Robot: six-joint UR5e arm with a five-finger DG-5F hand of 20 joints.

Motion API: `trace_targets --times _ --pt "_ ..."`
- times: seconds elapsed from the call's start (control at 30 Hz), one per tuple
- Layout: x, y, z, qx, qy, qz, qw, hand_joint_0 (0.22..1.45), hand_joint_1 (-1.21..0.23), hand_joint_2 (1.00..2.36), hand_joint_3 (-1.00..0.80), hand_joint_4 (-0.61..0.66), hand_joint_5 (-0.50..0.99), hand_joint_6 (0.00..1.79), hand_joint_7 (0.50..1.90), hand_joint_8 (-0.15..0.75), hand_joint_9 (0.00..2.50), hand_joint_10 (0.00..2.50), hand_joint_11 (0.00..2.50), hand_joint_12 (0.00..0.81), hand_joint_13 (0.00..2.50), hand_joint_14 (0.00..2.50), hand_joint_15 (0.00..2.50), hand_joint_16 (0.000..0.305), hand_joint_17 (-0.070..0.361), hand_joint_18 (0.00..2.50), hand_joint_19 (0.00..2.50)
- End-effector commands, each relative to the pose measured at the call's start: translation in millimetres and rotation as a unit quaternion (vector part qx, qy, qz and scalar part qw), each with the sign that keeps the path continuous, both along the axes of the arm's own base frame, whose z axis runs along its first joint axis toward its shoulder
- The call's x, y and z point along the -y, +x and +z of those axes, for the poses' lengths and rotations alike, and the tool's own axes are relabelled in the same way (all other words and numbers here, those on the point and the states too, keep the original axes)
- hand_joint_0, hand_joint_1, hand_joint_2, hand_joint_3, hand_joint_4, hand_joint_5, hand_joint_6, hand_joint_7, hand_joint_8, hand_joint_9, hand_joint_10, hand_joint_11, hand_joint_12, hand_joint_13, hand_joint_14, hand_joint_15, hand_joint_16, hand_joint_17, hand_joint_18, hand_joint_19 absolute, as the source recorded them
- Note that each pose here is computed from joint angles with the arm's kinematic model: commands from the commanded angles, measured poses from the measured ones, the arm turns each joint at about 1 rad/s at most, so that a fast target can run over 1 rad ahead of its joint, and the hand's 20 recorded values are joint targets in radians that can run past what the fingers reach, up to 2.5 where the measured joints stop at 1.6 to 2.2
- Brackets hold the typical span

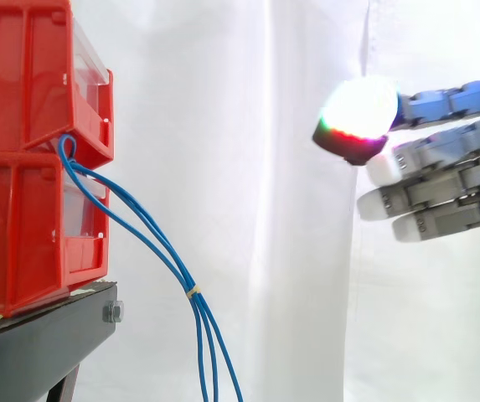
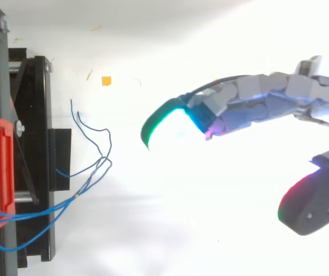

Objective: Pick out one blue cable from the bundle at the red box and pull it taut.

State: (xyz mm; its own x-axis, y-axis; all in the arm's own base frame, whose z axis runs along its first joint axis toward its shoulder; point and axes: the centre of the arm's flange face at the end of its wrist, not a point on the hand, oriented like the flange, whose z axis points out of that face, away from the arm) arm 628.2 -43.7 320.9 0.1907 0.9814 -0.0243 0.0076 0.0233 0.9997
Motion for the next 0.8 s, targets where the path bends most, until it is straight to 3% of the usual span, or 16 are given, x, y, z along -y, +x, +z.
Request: trace_targets --times 0.0,0.1,0.17,0.27,0.37,0.5,0.6,0.63,0.77 --pt "4.6 8.5 -9.0 0.003 -0.006 -0.003 1.0000 0.48 -0.54 1.00 -0.50 0.13 -0.26 0.50 0.56 0.326 0.34 0.00 0.00 0.339 0.21 0.00 0.00 0.048 0.108 0.00 0.00" --pt "5.8 11.3 -14.3 0.003 -0.013 -0.004 0.9999 0.47 -0.54 1.00 -0.50 0.14 -0.26 0.50 0.56 0.320 0.34 0.00 0.00 0.340 0.21 0.00 0.00 0.048 0.108 0.00 0.00" --pt "4.7 16.8 -28.6 -0.001 -0.016 0.001 0.9999 0.48 -0.55 1.00 -0.50 0.15 -0.25 0.50 0.56 0.319 0.35 0.00 0.00 0.339 0.21 0.00 0.00 0.048 0.108 0.00 0.02" --pt "1.6 32.0 -36.4 0.019 -0.017 0.006 0.9997 0.48 -0.55 1.00 -0.50 0.15 -0.25 0.50 0.57 0.317 0.36 0.00 0.00 0.340 0.21 0.00 0.00 0.048 0.108 0.00 0.01" --pt "0.8 47.6 -55.8 0.012 -0.020 0.008 0.9997 0.48 -0.55 1.00 -0.50 0.16 -0.25 0.50 0.57 0.312 0.37 0.00 0.00 0.340 0.22 0.00 0.00 0.048 0.108 0.00 0.02" --pt "-2.4 69.1 -58.7 0.018 -0.022 0.018 0.9994 0.48 -0.55 1.00 -0.50 0.16 -0.25 0.50 0.57 0.306 0.37 0.00 0.00 0.340 0.22 0.00 0.00 0.048 0.108 0.00 0.03" --pt "-4.2 75.5 -66.6 0.012 -0.029 0.021 0.9993 0.48 -0.56 1.00 -0.50 0.16 -0.25 0.50 0.58 0.303 0.38 0.00 0.00 0.338 0.23 0.00 0.00 0.048 0.107 0.00 0.03" --pt "-4.0 79.8 -76.3 0.009 -0.029 0.021 0.9993 0.48 -0.56 1.00 -0.50 0.17 -0.25 0.50 0.58 0.302 0.38 0.00 0.00 0.338 0.23 0.00 0.00 0.048 0.107 0.00 0.02" --pt "-7.2 91.4 -92.6 0.014 -0.029 0.026 0.9991 0.49 -0.56 1.00 -0.50 0.18 -0.24 0.50 0.59 0.302 0.40 0.00 0.00 0.339 0.24 0.00 0.00 0.047 0.107 0.00 0.04"
